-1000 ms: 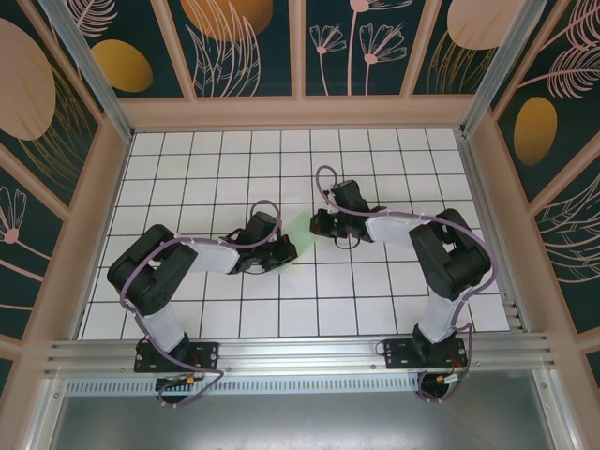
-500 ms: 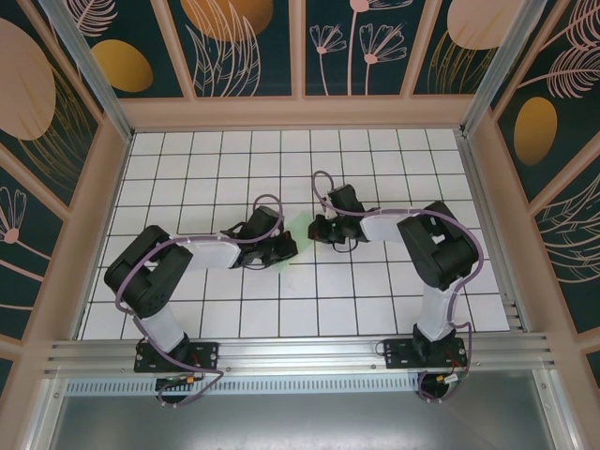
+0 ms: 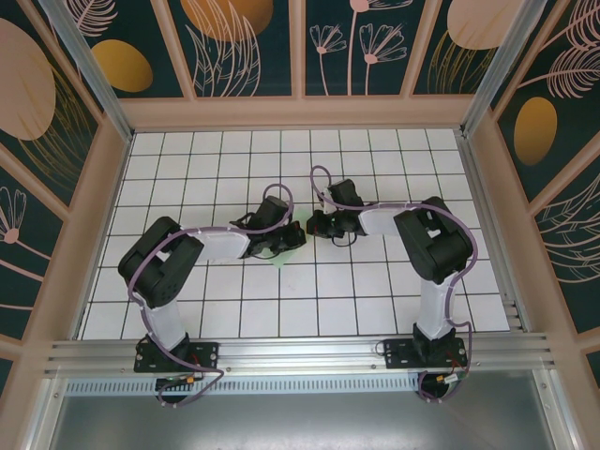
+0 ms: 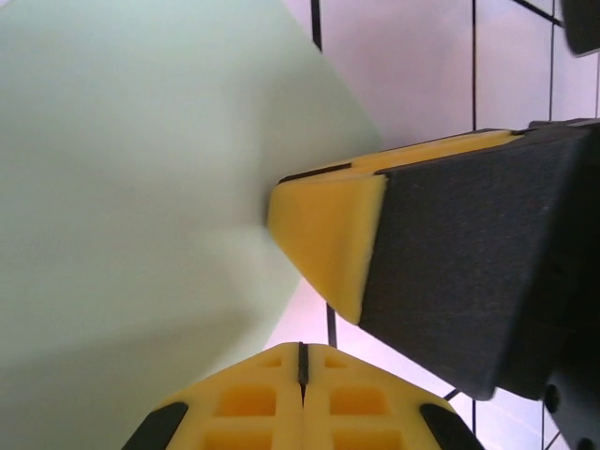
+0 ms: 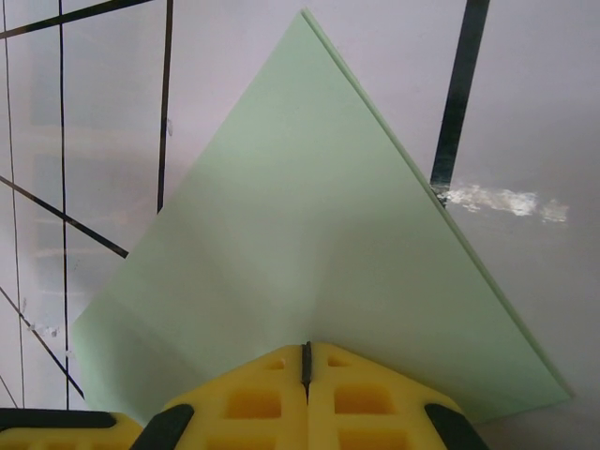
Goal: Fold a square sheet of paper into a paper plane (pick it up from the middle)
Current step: First fold in half a square sheet of paper at the center of the table.
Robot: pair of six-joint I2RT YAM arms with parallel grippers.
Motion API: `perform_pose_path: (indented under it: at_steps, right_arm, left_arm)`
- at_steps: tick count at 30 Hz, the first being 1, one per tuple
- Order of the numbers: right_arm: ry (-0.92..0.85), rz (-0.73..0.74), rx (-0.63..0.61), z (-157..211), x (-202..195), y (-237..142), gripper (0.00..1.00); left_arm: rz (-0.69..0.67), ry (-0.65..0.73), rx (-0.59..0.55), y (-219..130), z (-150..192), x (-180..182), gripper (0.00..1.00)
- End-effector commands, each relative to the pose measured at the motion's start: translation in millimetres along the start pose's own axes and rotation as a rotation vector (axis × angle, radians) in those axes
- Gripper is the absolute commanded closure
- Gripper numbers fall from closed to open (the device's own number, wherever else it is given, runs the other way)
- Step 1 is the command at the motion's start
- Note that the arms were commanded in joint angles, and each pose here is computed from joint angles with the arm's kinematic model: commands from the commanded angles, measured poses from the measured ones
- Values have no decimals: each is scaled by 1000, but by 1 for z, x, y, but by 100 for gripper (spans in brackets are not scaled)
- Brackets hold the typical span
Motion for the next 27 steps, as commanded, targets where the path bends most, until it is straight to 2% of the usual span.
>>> perform_pose_path:
  at_steps: [1, 11, 17, 27]
  right_arm:
    - [53, 109, 49, 11, -32, 9, 96]
    - [68, 146, 61, 15, -42, 12, 96]
    - [79, 166, 63, 15, -47, 12, 96]
    - [94, 192, 66, 16, -54, 11, 96]
  left_arm:
    - [-25, 4, 31, 3, 12, 10, 94]
    - [-100, -31, 97, 1, 44, 41, 95]
    - [-68, -32, 160, -7, 66, 48, 95]
    - [-131, -29, 261, -22, 100, 70, 96]
Point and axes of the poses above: each hand's point on the last joint's axis, 136 mm out from that joint toward the fingers, its own y axis out along the fingers, its own x axis along the line the jaws close on, z = x × y, the point moved 6 cm from there along -y, back along the fingers, and after that the axes turned 8 degrees about y, right-handed, at the moved point
